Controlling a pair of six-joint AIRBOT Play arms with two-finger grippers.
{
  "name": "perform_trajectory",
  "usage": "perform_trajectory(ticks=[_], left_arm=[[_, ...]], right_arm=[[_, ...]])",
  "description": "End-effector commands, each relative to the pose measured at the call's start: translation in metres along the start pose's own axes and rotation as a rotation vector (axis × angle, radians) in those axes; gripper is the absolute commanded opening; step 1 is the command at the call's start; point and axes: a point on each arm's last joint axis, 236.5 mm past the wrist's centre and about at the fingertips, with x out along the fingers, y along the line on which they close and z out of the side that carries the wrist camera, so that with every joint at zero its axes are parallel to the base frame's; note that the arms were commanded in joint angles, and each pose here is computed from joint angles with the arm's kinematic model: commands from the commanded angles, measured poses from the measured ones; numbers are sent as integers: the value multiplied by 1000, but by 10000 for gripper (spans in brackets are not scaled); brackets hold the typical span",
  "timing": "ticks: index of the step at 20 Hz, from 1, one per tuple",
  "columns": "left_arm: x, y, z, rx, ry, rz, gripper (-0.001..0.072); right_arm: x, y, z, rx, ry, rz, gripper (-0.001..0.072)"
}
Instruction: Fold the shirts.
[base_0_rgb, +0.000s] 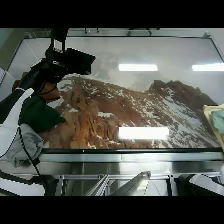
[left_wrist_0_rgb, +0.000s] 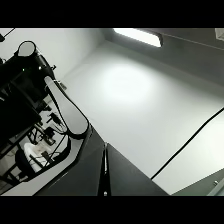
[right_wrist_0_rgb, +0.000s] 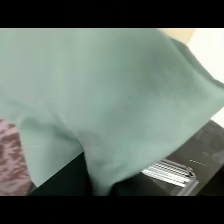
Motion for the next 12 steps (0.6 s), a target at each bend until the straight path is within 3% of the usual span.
perform_trajectory(ticks=[1,2,3,4,5,6,9,12], left_arm=[[1,0,-1,0,4,-5,5],[1,0,-1,0,4,-5,5],[1,0,-1,1,4,-5,4],[1,0,-1,0,3,-5,4],[1,0,-1,0,3,-5,4],[1,0,-1,0,4,-5,5],[1,-1,-1,0,3,-6,4],[1,-2,0,2,-3,-12,4]], right_arm=[[32,-44,-3,-27,17,-169,25],[39,-46,-7,-20,29,-172,26],[45,-50,-13,11,51,-176,74],[50,-54,-20,58,79,-180,343],[52,-59,-28,85,110,-190,678],[51,-63,-34,91,136,-198,707],[47,-61,-30,99,115,-179,706],[36,-16,-5,94,-22,6,702]])
